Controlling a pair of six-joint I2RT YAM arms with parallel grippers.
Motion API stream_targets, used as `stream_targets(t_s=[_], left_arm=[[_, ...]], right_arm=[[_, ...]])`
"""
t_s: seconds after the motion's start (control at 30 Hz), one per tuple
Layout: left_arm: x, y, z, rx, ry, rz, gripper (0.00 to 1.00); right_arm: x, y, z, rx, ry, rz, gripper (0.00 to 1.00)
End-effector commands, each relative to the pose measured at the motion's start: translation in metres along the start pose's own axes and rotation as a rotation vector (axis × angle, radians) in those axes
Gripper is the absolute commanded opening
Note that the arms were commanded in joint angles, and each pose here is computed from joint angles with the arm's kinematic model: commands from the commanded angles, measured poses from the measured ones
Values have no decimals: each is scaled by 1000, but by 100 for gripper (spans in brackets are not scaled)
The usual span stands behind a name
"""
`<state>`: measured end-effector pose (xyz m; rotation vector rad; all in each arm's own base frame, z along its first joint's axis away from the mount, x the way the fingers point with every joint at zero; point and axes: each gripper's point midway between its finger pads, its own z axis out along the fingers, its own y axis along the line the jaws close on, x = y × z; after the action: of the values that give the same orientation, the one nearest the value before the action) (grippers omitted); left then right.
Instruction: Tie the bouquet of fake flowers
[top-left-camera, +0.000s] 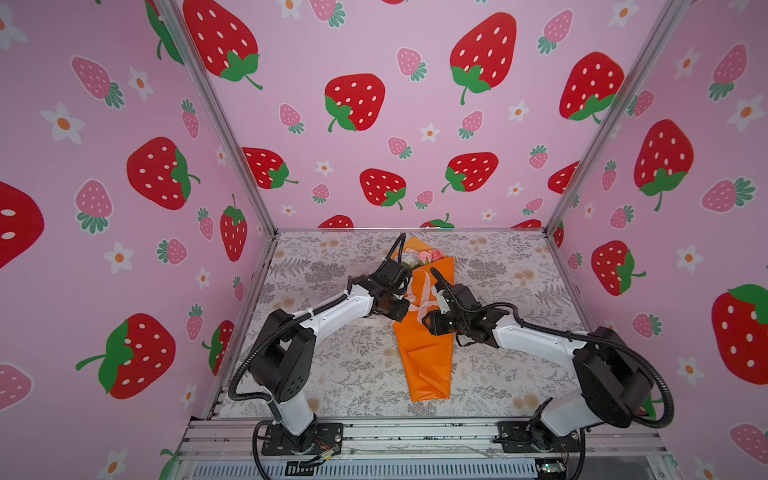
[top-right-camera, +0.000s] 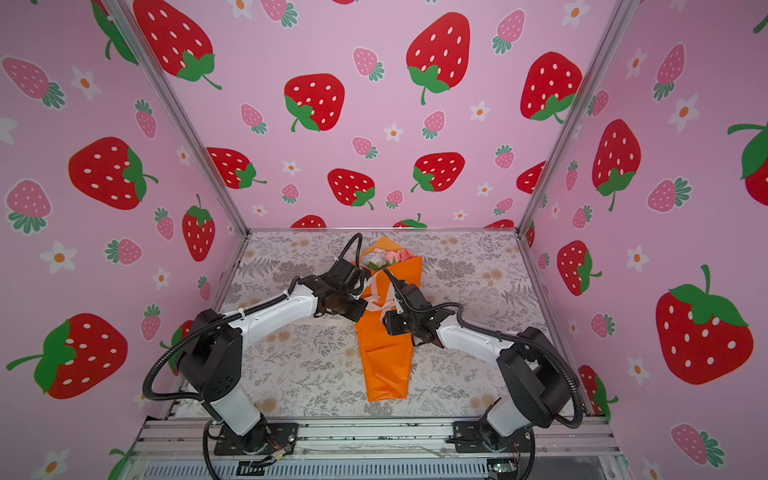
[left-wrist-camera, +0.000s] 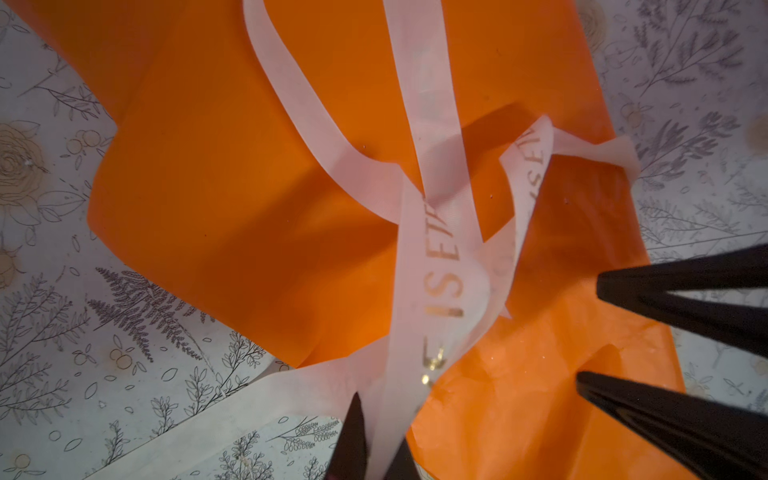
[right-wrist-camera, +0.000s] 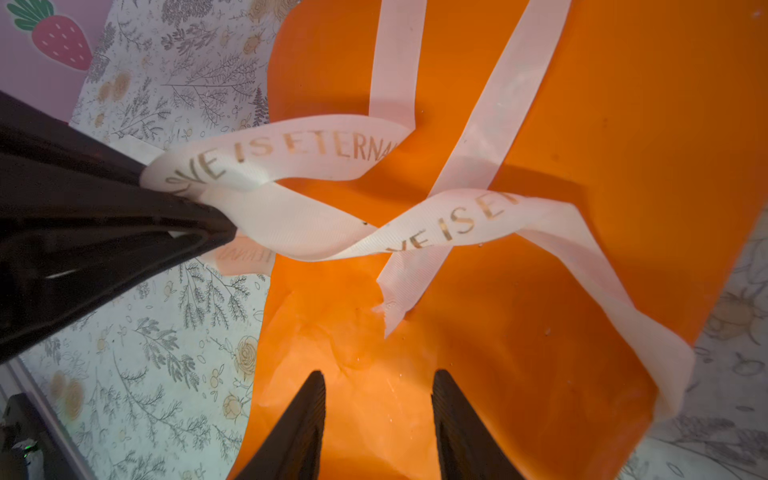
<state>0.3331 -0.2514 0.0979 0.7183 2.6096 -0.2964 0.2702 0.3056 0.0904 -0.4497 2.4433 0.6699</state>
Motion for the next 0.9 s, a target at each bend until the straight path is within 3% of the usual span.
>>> stream_targets(t_s=[0.0, 0.13, 0.43, 0.63, 0.87], left_arm=[[-12, -4, -6, 7, -19, -8, 10], [-10, -5, -4, 13, -10, -21, 10], [-10, -7, -3, 23, -3, -22, 10], [-10, -8, -2, 30, 1, -19, 10], [-10, -9, -1, 38, 6, -22, 10]], right_arm=[[-8, -10, 10, 53, -69, 38, 46], [-5, -3, 23, 13, -36, 71, 44], [3, 6, 33, -88, -51, 287, 42], [5, -6, 36, -54, -87, 412, 42], [6, -1, 48, -104, -72, 480, 36]])
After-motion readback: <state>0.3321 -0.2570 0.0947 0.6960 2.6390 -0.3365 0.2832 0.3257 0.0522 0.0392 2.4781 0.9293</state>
